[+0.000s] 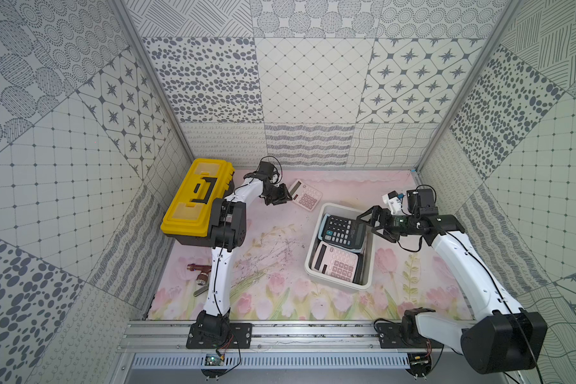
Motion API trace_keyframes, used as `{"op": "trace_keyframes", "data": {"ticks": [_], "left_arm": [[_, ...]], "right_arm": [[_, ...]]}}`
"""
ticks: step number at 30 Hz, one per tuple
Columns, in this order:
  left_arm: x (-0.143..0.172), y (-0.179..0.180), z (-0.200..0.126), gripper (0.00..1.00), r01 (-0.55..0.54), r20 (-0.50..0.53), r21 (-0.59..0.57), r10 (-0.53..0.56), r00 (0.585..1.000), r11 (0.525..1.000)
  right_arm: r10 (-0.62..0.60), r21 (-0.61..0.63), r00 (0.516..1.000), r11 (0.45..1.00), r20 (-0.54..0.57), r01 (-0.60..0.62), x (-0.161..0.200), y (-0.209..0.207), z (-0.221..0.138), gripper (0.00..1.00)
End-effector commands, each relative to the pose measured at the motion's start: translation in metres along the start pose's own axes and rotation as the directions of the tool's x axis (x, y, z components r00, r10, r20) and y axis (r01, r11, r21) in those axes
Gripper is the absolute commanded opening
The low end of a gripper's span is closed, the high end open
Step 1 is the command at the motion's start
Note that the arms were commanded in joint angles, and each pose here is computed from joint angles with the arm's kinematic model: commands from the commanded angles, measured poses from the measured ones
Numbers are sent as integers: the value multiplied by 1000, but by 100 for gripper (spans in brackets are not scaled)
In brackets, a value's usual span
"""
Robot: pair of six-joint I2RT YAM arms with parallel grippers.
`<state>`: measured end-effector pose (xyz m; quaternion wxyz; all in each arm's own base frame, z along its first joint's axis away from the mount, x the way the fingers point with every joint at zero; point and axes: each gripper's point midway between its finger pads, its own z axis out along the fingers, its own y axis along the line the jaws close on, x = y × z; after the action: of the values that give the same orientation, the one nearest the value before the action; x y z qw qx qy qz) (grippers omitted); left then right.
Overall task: Put the calculator in the storage box
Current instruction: Pick up the calculator from the center of the board.
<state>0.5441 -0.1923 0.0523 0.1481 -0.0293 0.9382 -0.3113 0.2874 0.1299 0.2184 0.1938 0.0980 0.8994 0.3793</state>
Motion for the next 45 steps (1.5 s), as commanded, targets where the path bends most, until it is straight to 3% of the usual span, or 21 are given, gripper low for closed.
{"op": "trace_keyframes", "data": {"ticks": [1,3,6,13,26,33,39,45], "left_arm": [[-17,-12,1,44,-71,37,49,69,997,996],[-18,-14,3,42,-74,32,68,72,997,995],[-19,-15,3,26,-75,32,80,72,997,994],[-17,-18,-14,0,-98,54,34,96,994,995],[-19,-46,-140,0,-164,238,-201,210,948,966],[0,-60,-207,0,-180,296,-297,270,916,938],[33,-99,-254,0,-311,331,-247,382,863,918],[72,-142,-260,0,-495,302,-139,512,804,858]], "right_arm": [[-12,-29,1000,999,17,12,-1,4,-1,97],[-14,-32,1000,999,19,14,1,5,-3,97],[-11,-33,1000,999,20,12,2,4,-3,97],[-9,-47,1000,999,20,10,2,9,-5,97],[7,-119,994,993,113,7,-19,33,-17,97],[-72,-225,981,968,181,113,-37,68,-27,97],[-246,-221,946,931,211,292,-43,100,-31,97],[-428,-216,878,856,216,470,-44,123,-29,97]]}}
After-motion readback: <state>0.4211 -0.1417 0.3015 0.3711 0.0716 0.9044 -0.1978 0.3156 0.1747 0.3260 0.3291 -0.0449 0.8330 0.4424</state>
